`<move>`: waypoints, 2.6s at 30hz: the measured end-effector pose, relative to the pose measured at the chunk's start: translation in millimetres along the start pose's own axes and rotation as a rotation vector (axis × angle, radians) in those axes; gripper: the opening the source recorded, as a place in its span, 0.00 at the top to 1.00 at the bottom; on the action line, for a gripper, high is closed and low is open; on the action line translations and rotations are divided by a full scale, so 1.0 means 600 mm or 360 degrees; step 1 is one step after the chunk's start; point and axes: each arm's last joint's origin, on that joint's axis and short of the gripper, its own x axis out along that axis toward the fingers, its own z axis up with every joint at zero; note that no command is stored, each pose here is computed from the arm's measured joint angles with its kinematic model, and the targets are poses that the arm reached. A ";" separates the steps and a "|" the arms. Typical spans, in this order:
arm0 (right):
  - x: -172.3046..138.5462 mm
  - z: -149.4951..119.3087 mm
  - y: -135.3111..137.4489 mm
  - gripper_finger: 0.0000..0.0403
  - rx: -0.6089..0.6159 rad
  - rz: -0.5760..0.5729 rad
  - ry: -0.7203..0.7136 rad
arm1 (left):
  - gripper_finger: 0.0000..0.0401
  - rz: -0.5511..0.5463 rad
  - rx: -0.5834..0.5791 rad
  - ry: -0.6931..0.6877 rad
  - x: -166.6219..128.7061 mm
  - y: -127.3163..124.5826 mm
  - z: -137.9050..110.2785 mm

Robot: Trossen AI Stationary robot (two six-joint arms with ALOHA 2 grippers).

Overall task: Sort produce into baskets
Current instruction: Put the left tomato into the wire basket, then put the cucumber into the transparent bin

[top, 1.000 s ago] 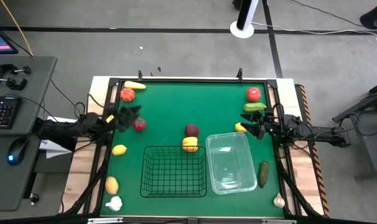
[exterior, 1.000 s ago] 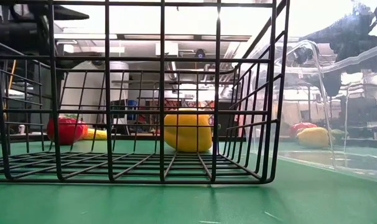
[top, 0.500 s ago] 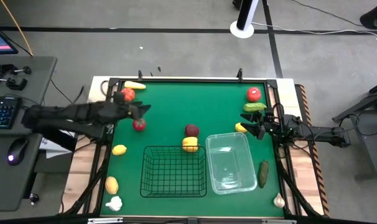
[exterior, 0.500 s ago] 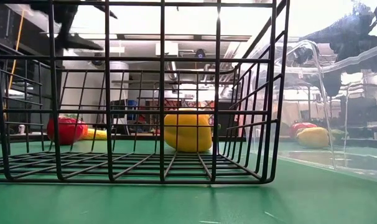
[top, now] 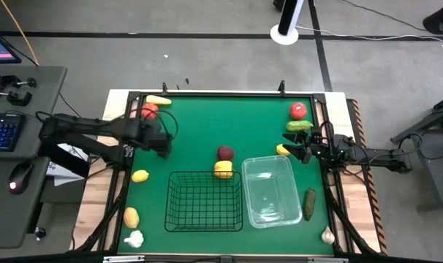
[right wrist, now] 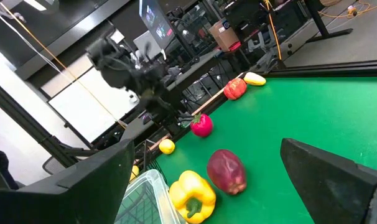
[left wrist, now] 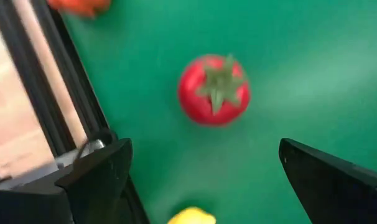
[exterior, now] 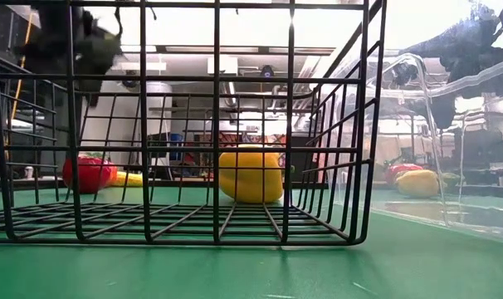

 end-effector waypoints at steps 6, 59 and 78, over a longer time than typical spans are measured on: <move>0.000 0.000 0.000 0.01 0.0000 -0.0001 0.0000 | 0.02 0.0019 0.0051 0.0077 0.046 0.001 -0.001; 0.000 0.000 0.000 0.01 0.0000 0.0000 0.0000 | 0.36 -0.1415 0.0427 -0.0608 -0.084 -0.043 0.044; 0.000 0.000 0.000 0.01 0.0000 0.0000 0.0000 | 0.09 -0.1510 0.0444 0.0117 -0.073 -0.149 -0.109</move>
